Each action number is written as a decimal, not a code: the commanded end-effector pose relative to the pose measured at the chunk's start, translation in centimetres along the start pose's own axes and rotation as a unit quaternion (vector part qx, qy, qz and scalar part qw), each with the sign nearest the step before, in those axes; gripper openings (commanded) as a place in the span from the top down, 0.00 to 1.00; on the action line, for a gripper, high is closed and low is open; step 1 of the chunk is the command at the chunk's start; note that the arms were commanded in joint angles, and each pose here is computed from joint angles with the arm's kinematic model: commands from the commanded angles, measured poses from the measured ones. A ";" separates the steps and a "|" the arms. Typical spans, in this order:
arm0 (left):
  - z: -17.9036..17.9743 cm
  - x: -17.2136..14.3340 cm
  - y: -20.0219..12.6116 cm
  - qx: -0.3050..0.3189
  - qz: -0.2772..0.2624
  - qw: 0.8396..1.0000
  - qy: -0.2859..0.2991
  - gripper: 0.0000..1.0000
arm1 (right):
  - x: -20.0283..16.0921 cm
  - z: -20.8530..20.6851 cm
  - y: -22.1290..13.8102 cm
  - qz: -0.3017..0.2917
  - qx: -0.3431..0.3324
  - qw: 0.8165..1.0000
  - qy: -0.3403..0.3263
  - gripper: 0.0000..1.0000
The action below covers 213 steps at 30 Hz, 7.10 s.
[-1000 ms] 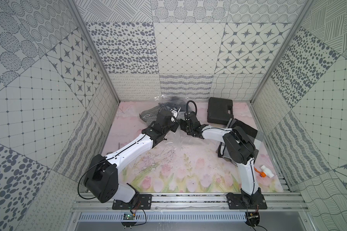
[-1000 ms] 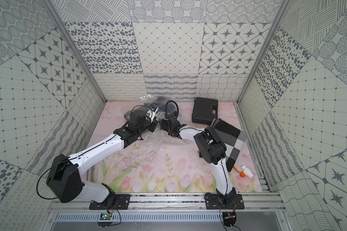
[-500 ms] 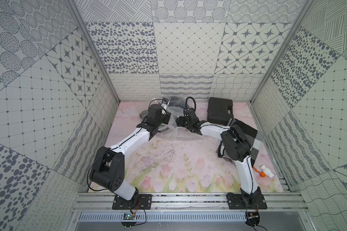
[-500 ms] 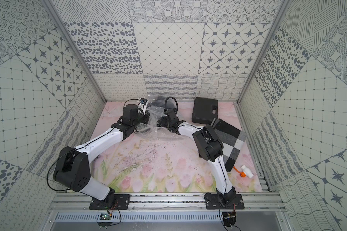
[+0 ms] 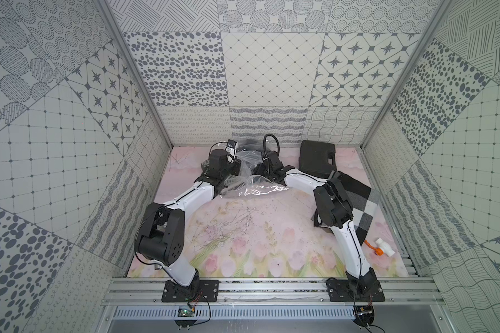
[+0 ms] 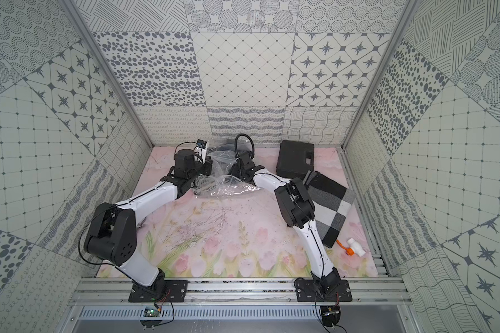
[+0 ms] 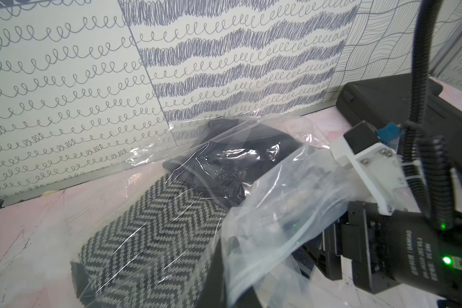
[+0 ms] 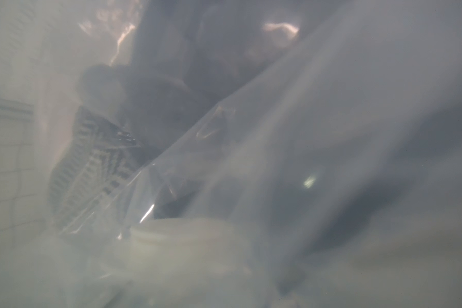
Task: Take the blanket out of the vacuum bag
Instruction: Take out the blanket from the vacuum bag.
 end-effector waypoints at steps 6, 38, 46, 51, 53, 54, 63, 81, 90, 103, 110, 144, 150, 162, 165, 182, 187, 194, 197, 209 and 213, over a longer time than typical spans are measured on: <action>2.7 6.7 -1.4 0.025 -0.125 0.992 -0.020 1.00 | -1.4 -7.7 3.2 0.065 -0.169 0.983 0.011 0.35; 6.8 8.7 -4.3 0.054 -0.181 0.981 -0.052 1.00 | -1.1 -10.9 3.8 0.238 -0.207 0.941 0.120 1.00; 6.2 7.7 -5.1 0.037 -0.182 0.979 -0.079 1.00 | 1.0 -6.8 0.0 0.178 -0.143 0.972 0.063 1.00; 4.8 6.7 -6.4 0.001 -0.180 0.978 -0.101 1.00 | 1.3 -2.9 -4.2 0.124 -0.067 0.990 0.022 1.00; 3.5 6.0 -6.9 -0.019 -0.173 0.980 -0.099 1.00 | 1.1 -1.6 -6.0 0.096 -0.030 0.995 0.013 1.00; 2.8 5.8 -7.0 -0.027 -0.171 0.980 -0.097 1.00 | 1.1 -0.7 -6.7 0.084 0.000 0.996 0.008 1.00; -5.2 2.9 -8.0 -0.093 -0.138 0.985 -0.055 1.00 | 1.1 3.8 -9.7 0.051 0.158 0.985 0.041 1.00; -10.1 -2.7 -4.0 -0.060 -0.099 0.993 -0.002 1.00 | -6.7 1.2 -19.1 0.064 0.138 0.988 0.005 1.00; -10.7 -2.5 -4.6 -0.061 -0.091 0.994 0.011 1.00 | -8.0 -1.8 -16.0 0.098 0.121 0.988 -0.014 0.70; -11.3 -0.1 -9.0 -0.119 -0.094 0.988 0.036 1.00 | -5.7 -6.7 -11.8 0.082 -0.031 0.993 -0.076 0.11; -11.0 2.7 -12.8 -0.147 -0.087 0.980 0.099 0.57 | -6.3 -12.7 -10.1 0.116 -0.072 0.991 -0.003 0.05; 8.4 -5.2 8.6 -0.086 0.364 0.898 -0.231 0.07 | -2.8 -12.3 -8.4 0.099 0.039 0.993 0.043 0.01; 9.4 -8.7 8.1 -0.085 0.392 0.911 -0.098 0.07 | -3.1 -12.3 -7.7 0.111 0.049 0.991 0.048 0.02; 9.5 -11.9 9.6 -0.069 0.407 0.909 -0.055 0.10 | -3.4 -12.6 -6.9 0.125 0.050 0.990 0.051 0.01; 9.7 -13.6 10.5 -0.036 0.427 0.903 -0.033 0.12 | -3.3 -12.7 -6.9 0.125 0.051 0.989 0.053 0.01; 9.8 -18.3 12.4 -0.008 0.461 0.885 -0.062 1.00 | -2.8 -13.8 -7.1 0.126 0.051 0.988 0.066 0.01; 10.6 -14.9 11.8 0.004 0.423 0.904 -0.071 1.00 | -2.5 -12.5 -7.4 0.126 0.069 0.989 0.043 0.01; 9.9 -5.7 7.2 0.003 0.308 0.944 -0.121 1.00 | -1.7 -10.9 -9.6 0.085 0.087 0.991 0.046 0.01; 8.2 -4.6 4.1 0.000 0.275 0.951 -0.141 1.00 | -1.7 -10.5 -10.0 0.069 0.119 0.988 0.070 0.01; 2.1 -9.2 -2.3 0.003 0.297 0.945 -0.134 1.00 | -4.7 -9.9 -8.3 0.109 0.205 0.959 0.162 0.01; 1.9 -9.3 -2.9 0.007 0.298 0.945 -0.132 1.00 | -5.2 -10.0 -7.4 0.132 0.157 0.967 0.149 0.07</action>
Point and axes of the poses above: each gripper's point midway between its finger pads, its own y axis out along the fingers, its own z axis along the line the jaws close on, x = y × z, the point moved 5 cm from there along -y, back along the fingers, and after that the axes turned 2 degrees about y, right-handed, at the moved point
